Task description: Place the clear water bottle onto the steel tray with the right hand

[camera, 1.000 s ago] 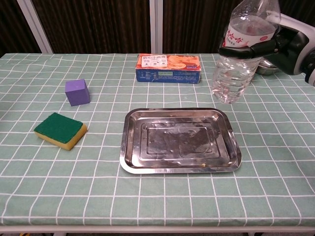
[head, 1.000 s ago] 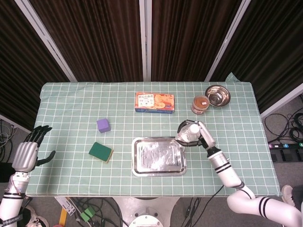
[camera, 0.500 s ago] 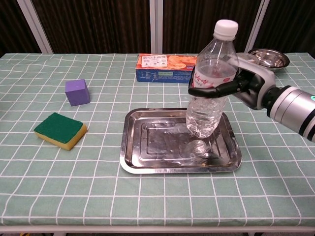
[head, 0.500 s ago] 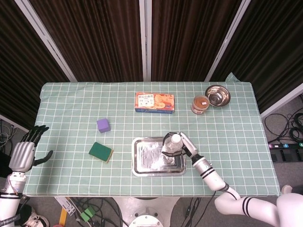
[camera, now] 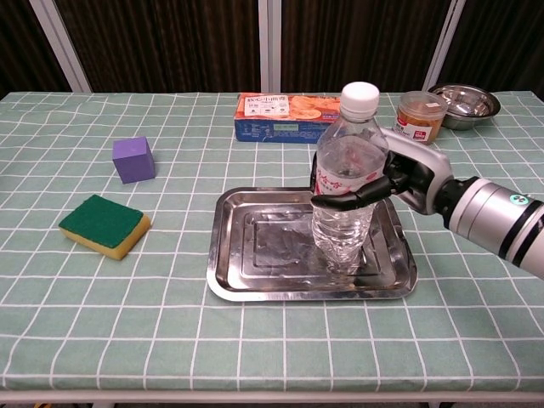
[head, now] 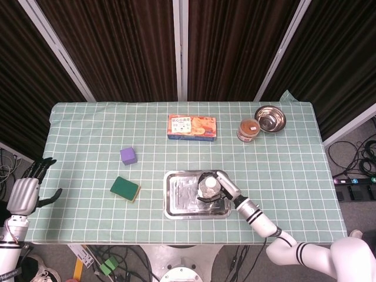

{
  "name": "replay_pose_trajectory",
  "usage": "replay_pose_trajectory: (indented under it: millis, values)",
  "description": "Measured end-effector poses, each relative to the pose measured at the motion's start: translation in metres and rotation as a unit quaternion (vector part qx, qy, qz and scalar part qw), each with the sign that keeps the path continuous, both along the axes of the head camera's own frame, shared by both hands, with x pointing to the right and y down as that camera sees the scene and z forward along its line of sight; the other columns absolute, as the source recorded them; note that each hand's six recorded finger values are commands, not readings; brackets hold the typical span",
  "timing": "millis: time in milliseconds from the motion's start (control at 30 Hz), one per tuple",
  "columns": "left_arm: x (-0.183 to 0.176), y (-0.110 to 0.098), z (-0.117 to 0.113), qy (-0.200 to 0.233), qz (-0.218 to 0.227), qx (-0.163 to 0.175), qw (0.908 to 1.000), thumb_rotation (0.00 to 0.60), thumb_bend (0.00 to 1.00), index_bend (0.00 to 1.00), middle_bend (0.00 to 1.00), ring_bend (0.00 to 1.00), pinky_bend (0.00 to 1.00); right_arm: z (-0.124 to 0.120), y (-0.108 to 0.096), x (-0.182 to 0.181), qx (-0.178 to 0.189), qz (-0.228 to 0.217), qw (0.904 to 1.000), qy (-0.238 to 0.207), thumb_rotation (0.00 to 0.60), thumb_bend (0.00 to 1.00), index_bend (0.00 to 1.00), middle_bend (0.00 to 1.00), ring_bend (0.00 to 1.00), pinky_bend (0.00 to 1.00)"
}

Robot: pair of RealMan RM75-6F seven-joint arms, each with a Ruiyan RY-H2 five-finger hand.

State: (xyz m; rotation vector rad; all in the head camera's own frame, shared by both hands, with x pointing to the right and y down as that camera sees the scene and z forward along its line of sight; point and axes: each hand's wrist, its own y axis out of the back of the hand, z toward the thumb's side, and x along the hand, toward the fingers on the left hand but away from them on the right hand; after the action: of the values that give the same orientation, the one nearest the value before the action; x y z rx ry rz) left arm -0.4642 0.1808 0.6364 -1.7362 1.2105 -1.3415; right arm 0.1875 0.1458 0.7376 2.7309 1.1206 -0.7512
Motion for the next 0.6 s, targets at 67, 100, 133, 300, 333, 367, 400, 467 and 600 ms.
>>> replay_pose_trajectory:
  millis: [67,100,133,300,333,367,400,467,600]
  values:
    - [0.003,-0.001,0.000,0.002,0.002,0.001,1.0000,0.561,0.31,0.19,0.21,0.11,0.19,-0.003,-0.001,0.008,-0.002,-0.015,0.9998,0.008,0.600,0.00,0.04,0.17,0.01,0.01]
    - [0.005,-0.001,0.000,0.004,0.003,0.001,1.0000,0.562,0.31,0.18,0.21,0.11,0.19,-0.006,-0.003,0.014,-0.002,-0.025,0.9996,0.015,0.600,0.00,0.01,0.13,0.00,0.00]
    - [0.006,-0.001,0.000,0.005,0.005,0.001,1.0000,0.562,0.31,0.18,0.21,0.11,0.19,-0.008,-0.004,0.018,-0.002,-0.032,0.9993,0.021,0.600,0.00,0.00,0.10,0.00,0.00]
    - [0.015,-0.001,0.001,0.010,0.012,0.002,0.9999,0.559,0.31,0.19,0.21,0.11,0.19,-0.029,-0.013,0.047,0.003,-0.060,0.9966,0.055,0.600,0.00,0.00,0.00,0.00,0.00]
    - [0.016,-0.001,0.001,0.010,0.012,0.002,0.9999,0.559,0.31,0.19,0.21,0.11,0.19,-0.034,-0.015,0.052,0.005,-0.065,0.9959,0.062,0.600,0.00,0.00,0.00,0.00,0.00]
    - [0.017,-0.001,0.001,0.011,0.013,0.002,0.9999,0.560,0.31,0.19,0.21,0.11,0.19,-0.039,-0.016,0.057,0.008,-0.070,0.9951,0.069,0.600,0.00,0.00,0.00,0.00,0.00]
    - [0.018,-0.001,0.001,0.011,0.014,0.002,0.9998,0.559,0.31,0.19,0.21,0.11,0.19,-0.046,-0.019,0.064,0.014,-0.076,0.9937,0.081,0.600,0.00,0.00,0.00,0.00,0.00]
    - [0.020,-0.001,0.001,0.010,0.016,0.002,0.9998,0.560,0.31,0.19,0.21,0.11,0.19,-0.057,-0.022,0.076,0.026,-0.088,0.9903,0.104,0.600,0.00,0.00,0.00,0.00,0.00]
    - [0.025,-0.001,-0.001,0.008,0.019,0.000,0.9998,0.562,0.31,0.19,0.21,0.11,0.19,-0.077,-0.028,0.106,0.072,-0.118,0.9730,0.185,0.600,0.00,0.00,0.01,0.00,0.00]
